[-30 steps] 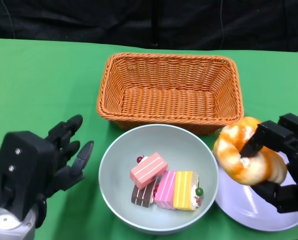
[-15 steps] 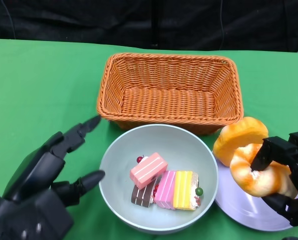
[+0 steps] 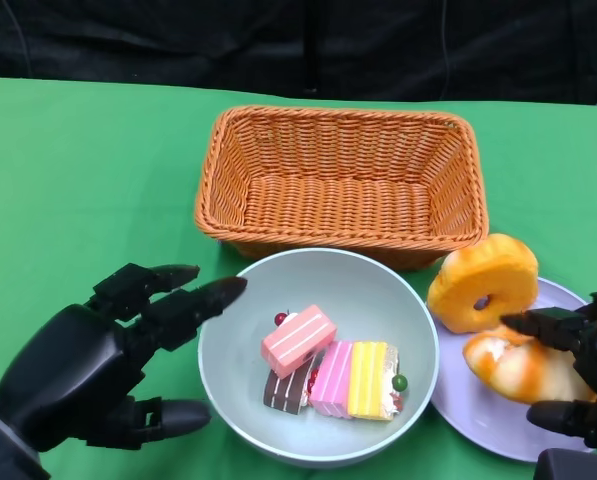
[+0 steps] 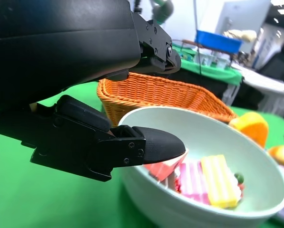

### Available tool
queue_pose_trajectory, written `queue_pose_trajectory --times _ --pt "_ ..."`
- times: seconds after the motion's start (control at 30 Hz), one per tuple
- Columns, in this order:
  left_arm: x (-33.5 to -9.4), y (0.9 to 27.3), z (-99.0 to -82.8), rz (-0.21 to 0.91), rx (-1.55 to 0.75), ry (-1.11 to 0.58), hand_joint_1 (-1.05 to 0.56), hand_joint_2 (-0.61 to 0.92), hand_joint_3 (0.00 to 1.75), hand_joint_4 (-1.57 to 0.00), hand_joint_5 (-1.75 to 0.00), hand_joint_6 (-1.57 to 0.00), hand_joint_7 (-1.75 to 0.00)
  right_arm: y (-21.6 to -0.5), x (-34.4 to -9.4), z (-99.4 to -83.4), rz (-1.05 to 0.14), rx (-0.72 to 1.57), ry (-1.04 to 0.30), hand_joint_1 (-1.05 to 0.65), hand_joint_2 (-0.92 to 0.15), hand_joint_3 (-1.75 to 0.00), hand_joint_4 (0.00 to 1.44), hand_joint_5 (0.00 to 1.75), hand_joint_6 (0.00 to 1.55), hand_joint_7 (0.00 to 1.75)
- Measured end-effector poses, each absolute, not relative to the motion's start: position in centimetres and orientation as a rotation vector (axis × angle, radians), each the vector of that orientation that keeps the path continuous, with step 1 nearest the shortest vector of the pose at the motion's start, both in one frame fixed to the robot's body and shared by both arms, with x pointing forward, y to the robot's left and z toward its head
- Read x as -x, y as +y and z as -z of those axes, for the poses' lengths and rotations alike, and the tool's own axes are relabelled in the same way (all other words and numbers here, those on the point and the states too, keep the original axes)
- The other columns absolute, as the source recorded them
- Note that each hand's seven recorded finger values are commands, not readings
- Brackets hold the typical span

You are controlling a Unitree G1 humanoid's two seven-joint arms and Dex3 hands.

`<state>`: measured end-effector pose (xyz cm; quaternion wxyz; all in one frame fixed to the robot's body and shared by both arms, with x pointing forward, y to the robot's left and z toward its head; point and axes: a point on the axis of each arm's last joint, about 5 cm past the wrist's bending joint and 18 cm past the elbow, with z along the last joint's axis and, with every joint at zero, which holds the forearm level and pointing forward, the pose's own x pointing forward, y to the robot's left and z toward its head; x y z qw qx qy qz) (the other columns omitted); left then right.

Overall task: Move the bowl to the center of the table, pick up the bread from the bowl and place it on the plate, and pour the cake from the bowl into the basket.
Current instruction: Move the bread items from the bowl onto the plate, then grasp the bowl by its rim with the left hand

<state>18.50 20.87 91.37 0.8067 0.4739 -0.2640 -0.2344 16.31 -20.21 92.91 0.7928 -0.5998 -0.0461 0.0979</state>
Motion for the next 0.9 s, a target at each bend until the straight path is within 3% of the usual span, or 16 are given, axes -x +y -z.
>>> queue_pose_trajectory --times 0.1,0.37,0.5,0.67,0.7,0.8,0.83,0.9 --pt "-18.9 20.9 -91.6 0.571 -1.087 -0.611 -0.79 0.92 0.32 -0.03 -0.60 -0.28 -0.04 -20.0 -16.0 -93.2 -0.216 1.320 -0.055 -0.89 -0.92 -0.35 0.01 0.53 0.10 0.00" --pt "-20.1 20.7 -91.7 0.768 -1.246 -0.733 -0.82 0.92 0.14 -0.15 -0.70 -0.45 -0.09 -19.3 -15.6 -94.0 -0.211 1.368 -0.009 -0.97 -0.92 -0.43 0.03 0.62 0.04 0.00" --pt "-20.6 20.2 -91.7 0.840 -1.310 -0.783 -0.72 0.91 0.06 -0.23 -0.75 -0.52 -0.10 -19.1 -15.5 -94.1 -0.194 1.352 -0.020 -0.96 -0.92 -0.45 0.08 0.66 0.05 0.01" --pt "-21.4 19.2 -91.3 0.907 -1.412 -0.859 -0.50 0.91 0.01 -0.24 -1.00 -0.62 -0.13 -18.8 -15.0 -94.1 -0.148 1.282 -0.091 -0.87 -0.92 -0.46 0.14 0.67 0.09 0.03" --pt "-21.6 19.1 -91.1 0.913 -1.423 -0.879 -0.46 0.91 0.00 -0.22 -1.10 -0.62 -0.20 -18.8 -14.9 -94.1 -0.141 1.267 -0.112 -0.84 -0.92 -0.46 0.17 0.67 0.12 0.04" --pt "-22.2 18.6 -90.5 0.941 -1.451 -0.945 -0.47 0.88 0.00 -0.19 -1.23 -0.39 -0.74 -18.6 -14.5 -94.3 -0.108 1.214 -0.180 -0.75 -0.92 -0.42 0.31 0.64 0.24 0.09" --pt "-22.5 18.4 -90.3 0.951 -1.459 -0.962 -0.48 0.87 0.00 -0.20 -1.23 -0.38 -0.78 -18.5 -14.4 -94.3 -0.097 1.187 -0.207 -0.73 -0.92 -0.41 0.34 0.63 0.27 0.10" --pt "-22.9 18.3 -89.9 0.950 -1.465 -1.000 -0.50 0.89 0.00 -0.26 -1.21 -0.50 -0.68 -18.3 -14.1 -94.3 -0.080 1.125 -0.259 -0.67 -0.92 -0.37 0.46 0.66 0.36 0.13"
